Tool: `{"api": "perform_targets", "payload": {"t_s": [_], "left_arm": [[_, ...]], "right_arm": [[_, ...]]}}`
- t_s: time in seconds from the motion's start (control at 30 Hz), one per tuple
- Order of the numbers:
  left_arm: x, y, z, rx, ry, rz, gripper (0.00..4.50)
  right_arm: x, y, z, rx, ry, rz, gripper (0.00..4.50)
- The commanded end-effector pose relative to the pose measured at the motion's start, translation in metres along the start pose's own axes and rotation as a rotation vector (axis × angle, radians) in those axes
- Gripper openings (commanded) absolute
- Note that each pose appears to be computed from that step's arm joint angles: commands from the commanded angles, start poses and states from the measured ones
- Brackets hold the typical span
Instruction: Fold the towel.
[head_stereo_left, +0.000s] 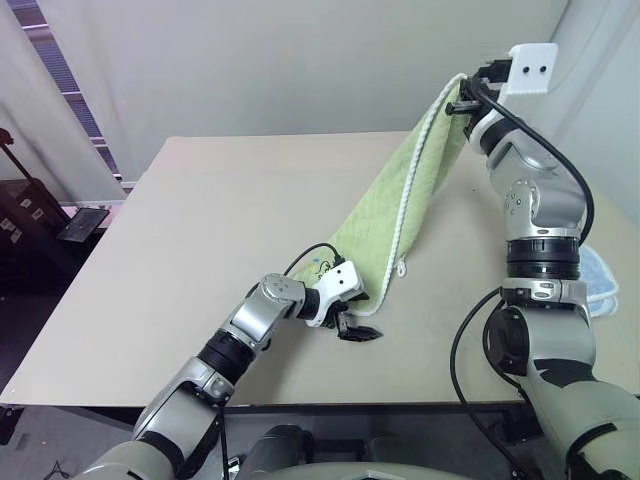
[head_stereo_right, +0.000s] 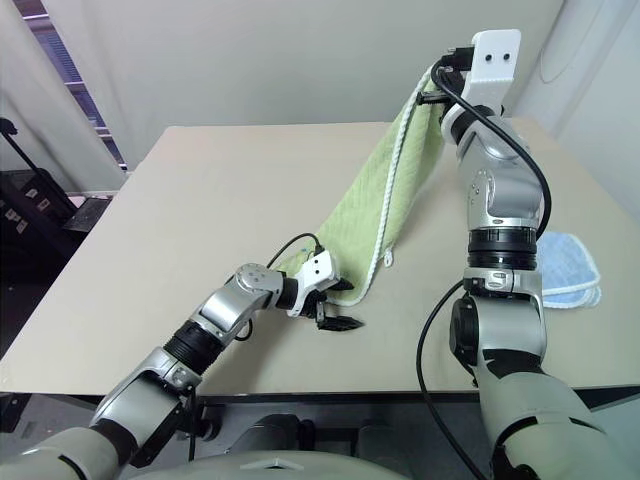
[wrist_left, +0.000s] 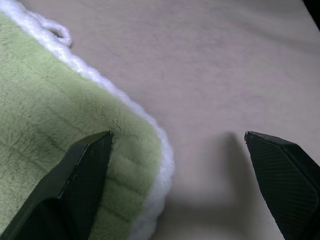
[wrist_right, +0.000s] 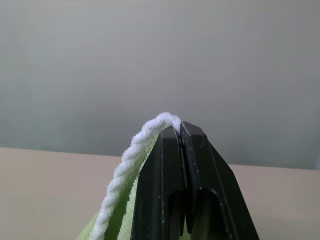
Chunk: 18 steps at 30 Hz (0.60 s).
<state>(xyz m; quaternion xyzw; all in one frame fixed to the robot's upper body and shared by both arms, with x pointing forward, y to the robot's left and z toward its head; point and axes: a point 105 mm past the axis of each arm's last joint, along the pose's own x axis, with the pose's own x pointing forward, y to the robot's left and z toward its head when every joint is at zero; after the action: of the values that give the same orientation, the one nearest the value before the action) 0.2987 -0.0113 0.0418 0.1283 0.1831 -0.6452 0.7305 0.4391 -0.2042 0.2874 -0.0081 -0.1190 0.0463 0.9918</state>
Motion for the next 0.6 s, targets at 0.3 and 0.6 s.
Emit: {"api": "perform_targets", "payload": {"t_s": [0.3,0.6], "left_arm": [[-0.001,-0.006,-0.019,-0.070,0.104,-0.032,0.38],[-0.009,0.004,0.000,-0.119,-0.005,-0.010,0.02]], "right_arm": [[-0.007,0.003,0.036,-0.010,-0.112,0.000,0.00],[-0.011,-0.009,0.028,-0.018,-0.084,-0.039,0.00]]}}
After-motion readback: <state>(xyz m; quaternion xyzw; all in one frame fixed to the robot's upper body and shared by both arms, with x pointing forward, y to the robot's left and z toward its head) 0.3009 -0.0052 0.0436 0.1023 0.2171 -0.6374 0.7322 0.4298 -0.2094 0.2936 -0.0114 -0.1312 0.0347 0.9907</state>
